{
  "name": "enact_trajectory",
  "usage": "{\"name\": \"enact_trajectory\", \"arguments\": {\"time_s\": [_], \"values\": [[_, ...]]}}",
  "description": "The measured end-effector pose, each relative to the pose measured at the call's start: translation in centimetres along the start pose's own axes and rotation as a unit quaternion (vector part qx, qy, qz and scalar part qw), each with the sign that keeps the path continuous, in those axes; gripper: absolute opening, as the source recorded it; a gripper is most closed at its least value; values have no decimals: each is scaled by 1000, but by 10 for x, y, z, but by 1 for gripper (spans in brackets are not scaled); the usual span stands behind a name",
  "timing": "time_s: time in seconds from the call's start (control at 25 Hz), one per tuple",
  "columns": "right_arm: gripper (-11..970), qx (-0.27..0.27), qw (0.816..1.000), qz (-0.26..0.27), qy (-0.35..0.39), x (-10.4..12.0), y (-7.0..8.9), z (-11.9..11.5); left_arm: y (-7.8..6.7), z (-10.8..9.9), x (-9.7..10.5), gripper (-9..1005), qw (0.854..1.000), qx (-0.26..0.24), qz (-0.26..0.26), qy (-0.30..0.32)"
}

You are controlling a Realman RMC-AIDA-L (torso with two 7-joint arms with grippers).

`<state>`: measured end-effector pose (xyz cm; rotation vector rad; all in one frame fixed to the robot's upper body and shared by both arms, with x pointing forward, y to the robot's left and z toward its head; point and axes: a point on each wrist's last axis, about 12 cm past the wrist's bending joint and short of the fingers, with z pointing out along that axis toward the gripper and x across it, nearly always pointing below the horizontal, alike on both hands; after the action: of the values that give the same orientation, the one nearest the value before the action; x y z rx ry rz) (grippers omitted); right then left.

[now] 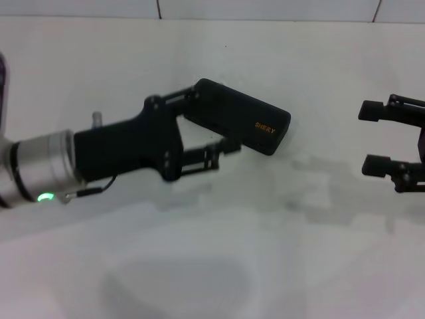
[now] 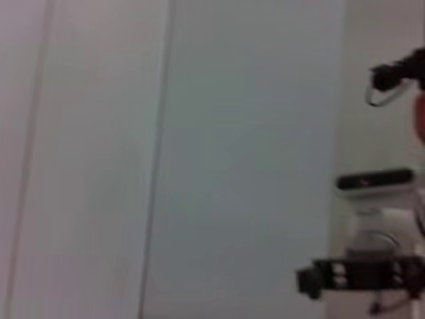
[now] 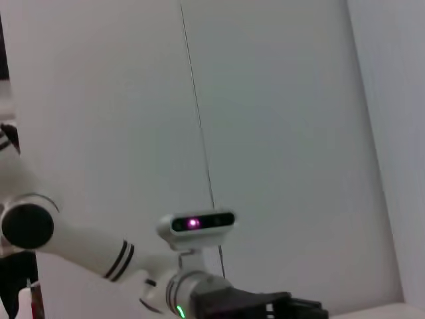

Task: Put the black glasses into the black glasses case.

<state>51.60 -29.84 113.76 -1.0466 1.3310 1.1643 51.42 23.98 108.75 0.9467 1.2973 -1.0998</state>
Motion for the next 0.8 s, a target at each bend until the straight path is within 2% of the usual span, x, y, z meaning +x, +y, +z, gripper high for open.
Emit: {"name": "enact_trajectory", "arguments": {"time_s": [0.12,0.32,0.6,0.8], "values": [[762,2,1000,-10,9,5,1,2,-5,-6,2,655,1000,12,2,10],[829,-17,999,-36,25,16,6,12,-15,-13,10,876,1000,8,24,11],[843,-18,998,-53,26,25,10,20,-23,-16,13,885,998,49,34,33],[843,-5,998,-62,25,33,11,24,-23,-23,12,888,997,52,37,41]]}}
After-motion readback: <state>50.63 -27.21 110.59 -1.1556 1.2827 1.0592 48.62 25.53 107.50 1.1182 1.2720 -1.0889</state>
